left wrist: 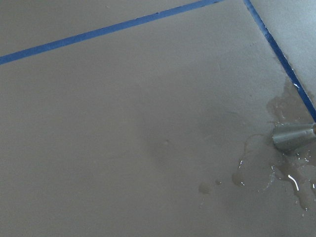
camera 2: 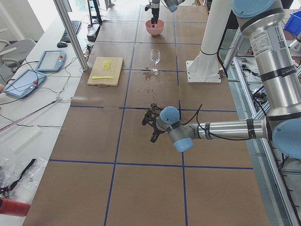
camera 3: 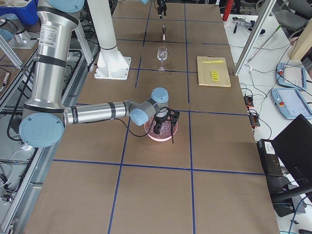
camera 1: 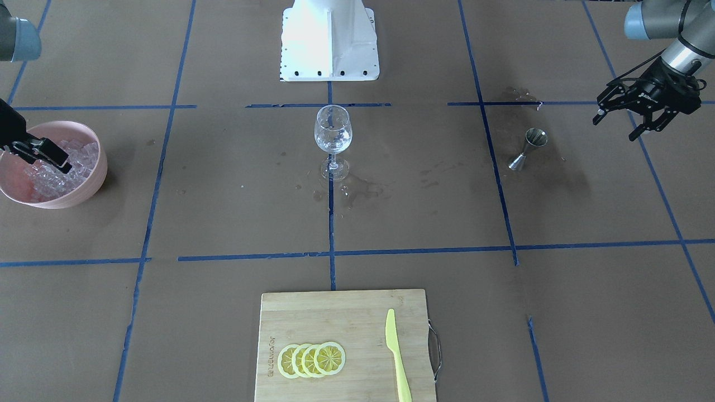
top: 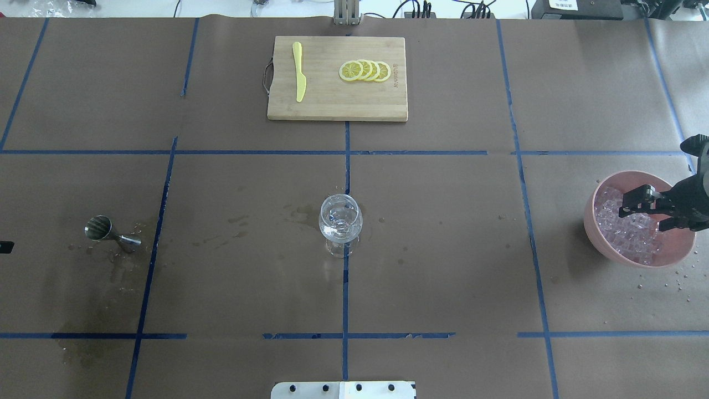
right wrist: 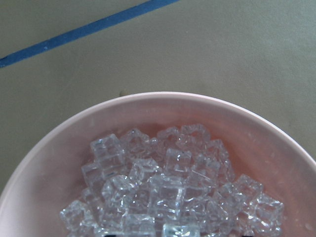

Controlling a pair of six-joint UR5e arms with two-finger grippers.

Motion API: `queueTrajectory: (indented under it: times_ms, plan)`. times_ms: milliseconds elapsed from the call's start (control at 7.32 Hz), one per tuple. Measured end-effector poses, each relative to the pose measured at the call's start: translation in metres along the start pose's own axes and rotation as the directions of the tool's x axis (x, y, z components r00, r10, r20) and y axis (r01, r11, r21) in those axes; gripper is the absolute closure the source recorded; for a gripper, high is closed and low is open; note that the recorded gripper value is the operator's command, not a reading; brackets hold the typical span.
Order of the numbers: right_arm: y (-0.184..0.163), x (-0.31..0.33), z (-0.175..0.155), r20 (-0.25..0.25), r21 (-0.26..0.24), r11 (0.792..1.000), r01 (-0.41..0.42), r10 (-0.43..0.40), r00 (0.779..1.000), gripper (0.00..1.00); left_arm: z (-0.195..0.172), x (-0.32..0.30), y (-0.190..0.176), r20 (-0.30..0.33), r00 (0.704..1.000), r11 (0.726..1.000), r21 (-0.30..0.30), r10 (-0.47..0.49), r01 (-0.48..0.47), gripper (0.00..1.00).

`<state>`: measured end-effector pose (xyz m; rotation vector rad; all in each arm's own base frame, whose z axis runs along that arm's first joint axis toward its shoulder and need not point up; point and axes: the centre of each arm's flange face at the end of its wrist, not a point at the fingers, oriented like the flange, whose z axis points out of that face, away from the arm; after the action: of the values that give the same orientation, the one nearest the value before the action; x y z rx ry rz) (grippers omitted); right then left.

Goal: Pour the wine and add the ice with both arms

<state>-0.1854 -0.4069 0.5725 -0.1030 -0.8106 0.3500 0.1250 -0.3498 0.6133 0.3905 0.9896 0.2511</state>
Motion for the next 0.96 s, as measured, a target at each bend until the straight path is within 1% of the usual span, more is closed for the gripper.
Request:
queueTrajectory:
  times_ms: [137,546,683,956]
  plan:
    - [0.0,-0.001,0.0,0.001,-0.001,1.0,-0.013,0.013,1.0,1.0,-0.006,-0.005,-0.005,-0.01,1.0,1.0,-0.007,-0.025,0.025,0.0]
    - [0.0,-0.005,-0.001,0.01,-0.003,1.0,-0.025,0.025,1.0,1.0,-0.02,-0.013,-0.011,-0.024,0.998,0.998,0.0,-0.055,0.055,0.0]
    - [0.001,-0.008,-0.006,0.02,0.0,1.0,-0.02,0.02,1.0,1.0,-0.025,-0.018,-0.011,-0.032,0.997,0.997,-0.002,-0.071,0.071,0.0]
    - [0.003,-0.023,-0.031,0.067,0.029,1.0,0.002,-0.003,0.998,1.0,-0.032,-0.023,-0.013,-0.054,0.994,0.995,-0.016,-0.1,0.099,0.0]
